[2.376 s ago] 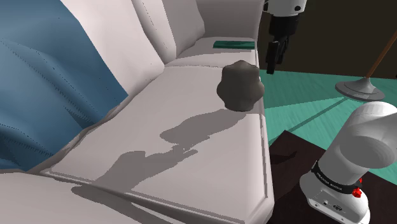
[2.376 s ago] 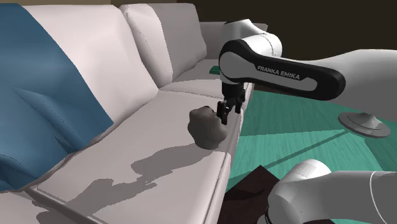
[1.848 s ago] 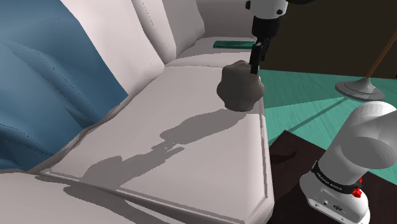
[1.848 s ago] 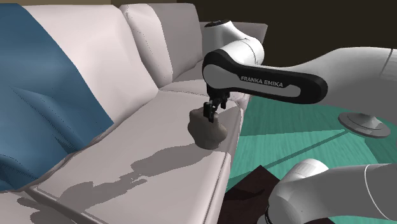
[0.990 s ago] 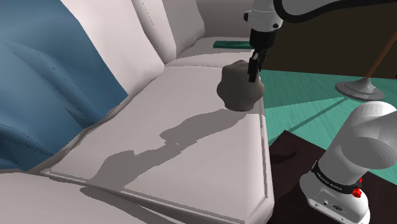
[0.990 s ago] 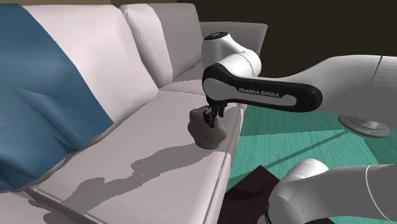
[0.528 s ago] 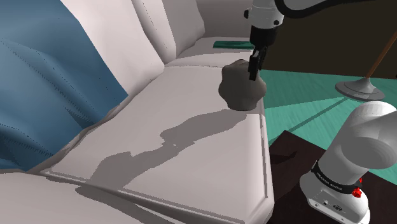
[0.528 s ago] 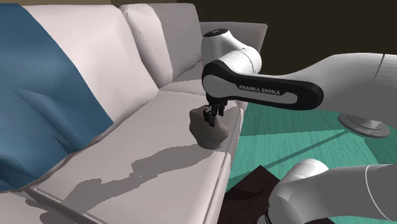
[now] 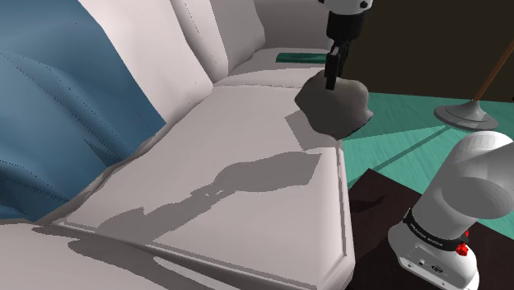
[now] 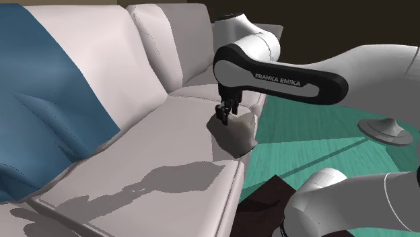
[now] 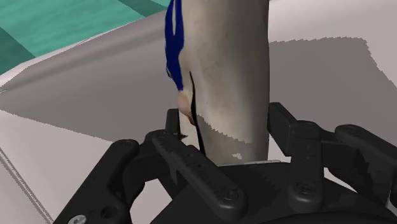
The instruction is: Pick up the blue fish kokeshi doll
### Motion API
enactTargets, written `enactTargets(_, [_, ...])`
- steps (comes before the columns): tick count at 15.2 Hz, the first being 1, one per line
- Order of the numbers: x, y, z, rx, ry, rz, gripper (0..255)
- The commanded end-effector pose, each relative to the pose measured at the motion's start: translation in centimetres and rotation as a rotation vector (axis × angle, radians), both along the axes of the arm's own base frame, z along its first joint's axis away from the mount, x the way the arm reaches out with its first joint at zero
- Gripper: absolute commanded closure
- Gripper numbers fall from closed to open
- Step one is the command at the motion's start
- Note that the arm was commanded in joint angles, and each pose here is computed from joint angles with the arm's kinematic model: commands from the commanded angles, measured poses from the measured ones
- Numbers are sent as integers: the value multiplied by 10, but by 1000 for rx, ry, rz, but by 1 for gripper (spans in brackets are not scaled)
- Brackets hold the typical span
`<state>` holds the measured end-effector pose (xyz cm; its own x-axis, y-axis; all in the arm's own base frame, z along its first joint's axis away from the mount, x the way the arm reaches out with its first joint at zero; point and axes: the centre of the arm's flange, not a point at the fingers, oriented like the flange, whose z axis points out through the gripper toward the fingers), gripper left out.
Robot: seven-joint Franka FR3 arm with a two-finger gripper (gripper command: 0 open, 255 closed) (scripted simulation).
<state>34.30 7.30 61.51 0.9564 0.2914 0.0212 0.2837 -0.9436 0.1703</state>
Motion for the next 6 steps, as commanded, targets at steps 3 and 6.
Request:
enactTargets(3, [-1,1,23,0,-2,0,255])
enactTargets(6, [-1,1,29,0,-2,0,255])
